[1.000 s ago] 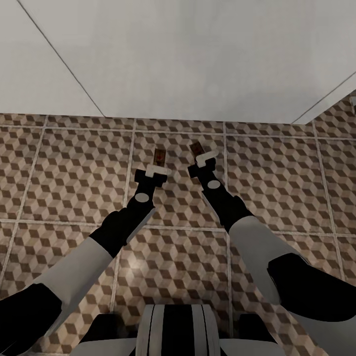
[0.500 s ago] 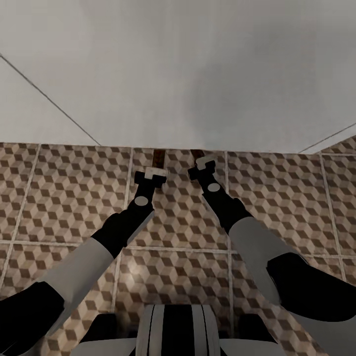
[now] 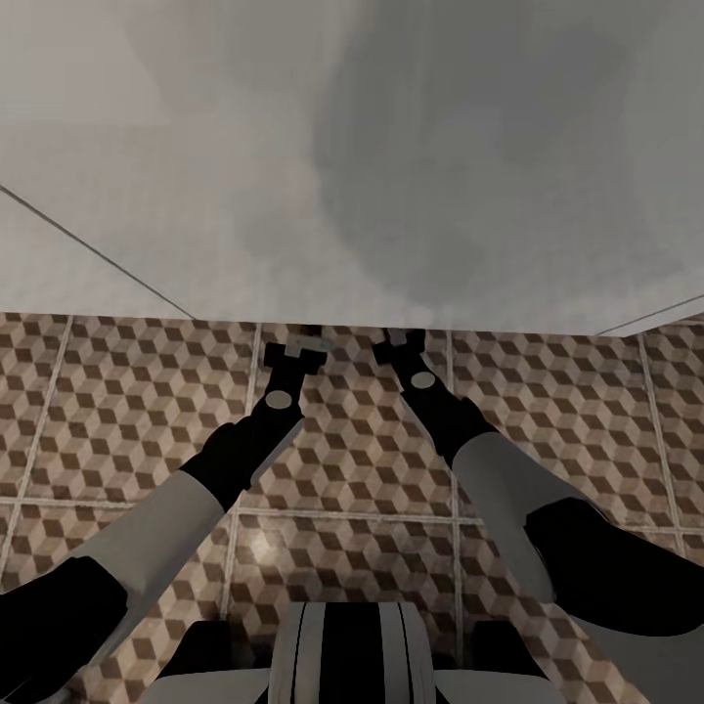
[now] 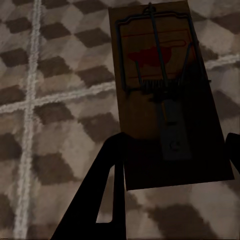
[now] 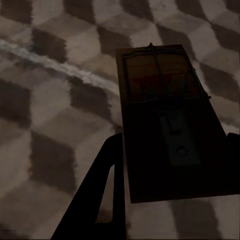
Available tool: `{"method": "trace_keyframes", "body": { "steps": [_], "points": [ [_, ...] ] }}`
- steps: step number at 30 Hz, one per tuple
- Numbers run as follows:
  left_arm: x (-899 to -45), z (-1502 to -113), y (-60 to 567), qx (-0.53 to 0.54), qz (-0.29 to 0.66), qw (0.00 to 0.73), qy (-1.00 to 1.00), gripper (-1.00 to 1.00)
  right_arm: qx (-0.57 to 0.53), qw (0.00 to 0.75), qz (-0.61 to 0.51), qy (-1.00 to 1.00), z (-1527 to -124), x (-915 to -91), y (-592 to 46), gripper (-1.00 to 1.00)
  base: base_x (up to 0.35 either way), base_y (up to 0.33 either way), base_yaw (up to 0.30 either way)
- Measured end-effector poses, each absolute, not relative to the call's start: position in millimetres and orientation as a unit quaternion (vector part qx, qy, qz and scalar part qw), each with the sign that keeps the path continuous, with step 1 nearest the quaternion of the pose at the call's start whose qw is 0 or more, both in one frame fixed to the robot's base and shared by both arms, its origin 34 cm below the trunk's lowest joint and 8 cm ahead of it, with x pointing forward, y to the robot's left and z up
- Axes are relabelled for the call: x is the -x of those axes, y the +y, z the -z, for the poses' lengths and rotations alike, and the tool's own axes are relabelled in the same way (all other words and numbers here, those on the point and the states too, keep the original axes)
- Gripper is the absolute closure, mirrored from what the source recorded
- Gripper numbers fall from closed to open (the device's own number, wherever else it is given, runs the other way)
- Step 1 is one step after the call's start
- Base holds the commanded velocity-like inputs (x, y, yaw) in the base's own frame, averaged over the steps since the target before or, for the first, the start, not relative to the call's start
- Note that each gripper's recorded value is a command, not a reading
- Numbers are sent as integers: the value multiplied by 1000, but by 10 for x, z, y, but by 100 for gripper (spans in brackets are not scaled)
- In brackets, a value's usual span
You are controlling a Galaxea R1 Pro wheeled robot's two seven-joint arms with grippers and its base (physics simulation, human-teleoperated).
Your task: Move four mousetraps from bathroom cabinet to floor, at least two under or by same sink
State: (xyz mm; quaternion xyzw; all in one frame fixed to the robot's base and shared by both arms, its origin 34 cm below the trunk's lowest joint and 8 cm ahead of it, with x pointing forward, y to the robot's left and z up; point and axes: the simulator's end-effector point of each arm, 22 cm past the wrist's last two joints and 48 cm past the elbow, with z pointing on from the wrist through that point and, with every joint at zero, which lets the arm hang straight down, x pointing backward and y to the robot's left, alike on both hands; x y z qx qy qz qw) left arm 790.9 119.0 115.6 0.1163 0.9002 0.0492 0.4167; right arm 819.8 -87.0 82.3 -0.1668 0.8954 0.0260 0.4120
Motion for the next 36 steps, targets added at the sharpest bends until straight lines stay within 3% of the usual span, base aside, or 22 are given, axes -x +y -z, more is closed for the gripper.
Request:
{"method": "trace_keyframes", "body": {
  "steps": [36],
  "points": [
    [-7880, -1128, 1179, -115, -51, 413, 902, 100, 170, 399, -25, 901, -717, -8090, -892, 100, 0, 0, 0]
  ]
}}
